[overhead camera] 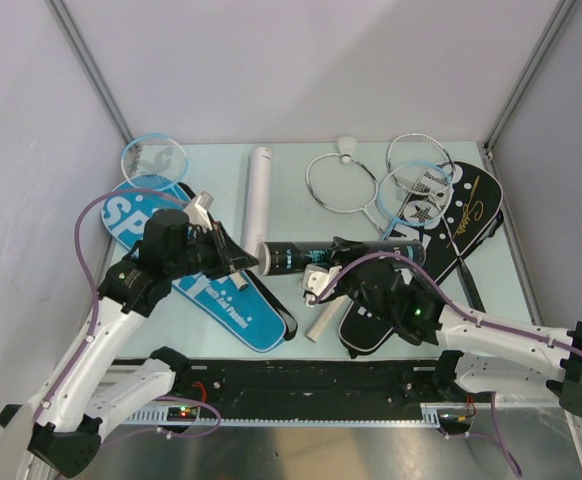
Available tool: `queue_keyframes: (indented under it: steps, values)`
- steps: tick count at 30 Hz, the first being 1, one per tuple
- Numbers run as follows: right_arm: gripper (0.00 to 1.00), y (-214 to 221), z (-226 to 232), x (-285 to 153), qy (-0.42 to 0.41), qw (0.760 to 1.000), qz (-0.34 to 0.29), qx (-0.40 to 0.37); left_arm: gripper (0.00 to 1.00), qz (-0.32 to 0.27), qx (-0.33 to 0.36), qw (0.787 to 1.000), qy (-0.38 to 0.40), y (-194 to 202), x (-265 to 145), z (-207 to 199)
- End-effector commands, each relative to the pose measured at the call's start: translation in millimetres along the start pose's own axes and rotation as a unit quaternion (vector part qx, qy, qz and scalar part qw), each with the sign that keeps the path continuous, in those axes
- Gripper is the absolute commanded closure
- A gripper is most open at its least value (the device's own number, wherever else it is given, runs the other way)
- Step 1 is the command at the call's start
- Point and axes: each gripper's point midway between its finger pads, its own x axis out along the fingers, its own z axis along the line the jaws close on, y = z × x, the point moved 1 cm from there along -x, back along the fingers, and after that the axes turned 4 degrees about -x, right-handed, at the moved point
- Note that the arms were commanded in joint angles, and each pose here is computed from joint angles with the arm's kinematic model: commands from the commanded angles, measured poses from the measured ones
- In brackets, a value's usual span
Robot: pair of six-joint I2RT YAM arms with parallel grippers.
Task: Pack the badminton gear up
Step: Close the lid on the shuttle tube.
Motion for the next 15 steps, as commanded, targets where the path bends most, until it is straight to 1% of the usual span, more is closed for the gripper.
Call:
queue_keyframes:
  steps: [1,8,15]
  values:
    - [0.80,-35.9,-35.3,-2.3,0.045,0.997,-0.054,0.026,0.79,-0.010,0.018,1.000,-0.014,-3.8,-0.4,4.3]
    - [0.79,-37.2,-29.1,0.6,0.037,0.998,-0.053,0.025,0.71,-0.004,0.022,1.000,-0.011,-3.4,-0.1,-0.2]
    - [0.79,-38.9,-23.5,6.7,0.026,0.998,-0.045,0.021,0.70,0.002,0.023,1.000,-0.003,-0.9,-0.9,-7.3]
